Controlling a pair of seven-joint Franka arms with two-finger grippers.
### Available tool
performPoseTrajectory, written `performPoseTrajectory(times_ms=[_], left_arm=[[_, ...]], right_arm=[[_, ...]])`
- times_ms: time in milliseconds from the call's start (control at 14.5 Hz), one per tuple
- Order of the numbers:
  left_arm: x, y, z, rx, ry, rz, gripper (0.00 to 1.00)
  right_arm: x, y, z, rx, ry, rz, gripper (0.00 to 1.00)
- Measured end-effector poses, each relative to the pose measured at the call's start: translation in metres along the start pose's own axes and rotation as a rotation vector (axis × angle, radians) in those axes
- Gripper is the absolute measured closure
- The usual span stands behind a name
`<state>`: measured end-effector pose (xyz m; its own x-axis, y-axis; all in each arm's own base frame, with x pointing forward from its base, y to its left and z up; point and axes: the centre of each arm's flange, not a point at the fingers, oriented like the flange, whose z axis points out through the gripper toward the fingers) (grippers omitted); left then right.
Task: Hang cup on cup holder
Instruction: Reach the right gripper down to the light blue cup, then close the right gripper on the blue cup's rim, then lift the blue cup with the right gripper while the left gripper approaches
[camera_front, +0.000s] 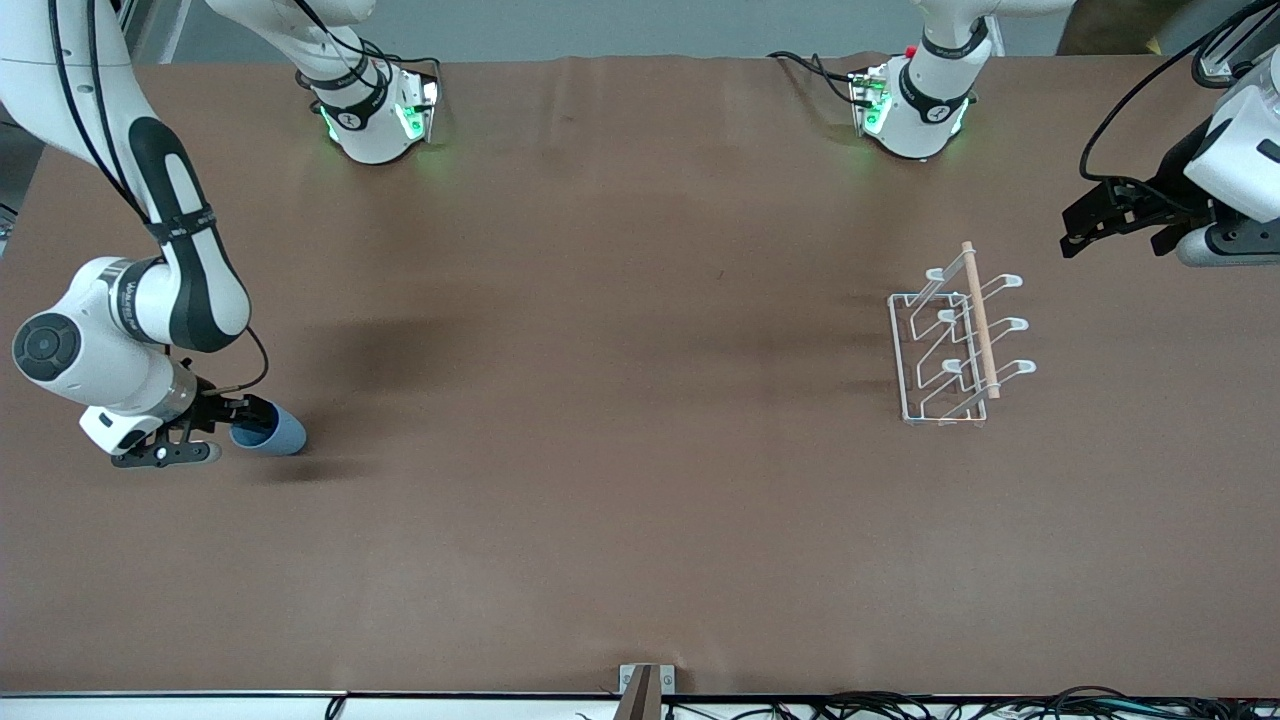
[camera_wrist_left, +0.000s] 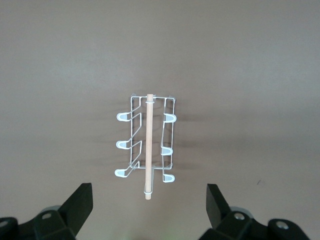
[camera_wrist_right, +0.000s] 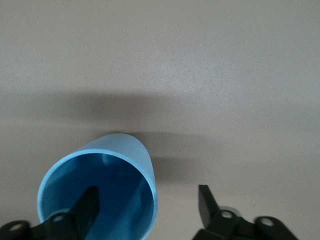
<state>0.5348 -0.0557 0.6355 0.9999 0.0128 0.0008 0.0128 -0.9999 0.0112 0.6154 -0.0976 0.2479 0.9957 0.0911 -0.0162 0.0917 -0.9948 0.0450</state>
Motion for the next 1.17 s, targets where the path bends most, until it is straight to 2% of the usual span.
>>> performPoseTrajectory(times_ms=[344,482,688,895,1032,1170], left_arm=[[0.0,0.0,0.0,0.0,0.0,0.001,0.0],[0.0,0.0,0.0,0.0,0.0,0.001,0.0],[0.0,0.0,0.0,0.0,0.0,0.001,0.0],[0.0,0.0,0.0,0.0,0.0,0.001,0.0],[0.0,0.001,0.0,0.0,0.0,0.002,0.0],[0.0,0.001,0.0,0.0,0.0,0.002,0.0]], right_arm=[[-0.001,0.0,0.005,0.036,0.001,0.04,0.76],[0.0,0.001,0.005,0.041,0.005,0.047,0.95],[0.003,0.001,0.0,0.046,0.002,0.05,0.96],[0.018,0.001,-0.035,0.07,-0.052,0.042,0.96],[0.028,-0.002,-0.069,0.108,-0.057,0.053,0.96],[0.03,-0.017,-0.103,0.171,-0.057,0.058,0.96]])
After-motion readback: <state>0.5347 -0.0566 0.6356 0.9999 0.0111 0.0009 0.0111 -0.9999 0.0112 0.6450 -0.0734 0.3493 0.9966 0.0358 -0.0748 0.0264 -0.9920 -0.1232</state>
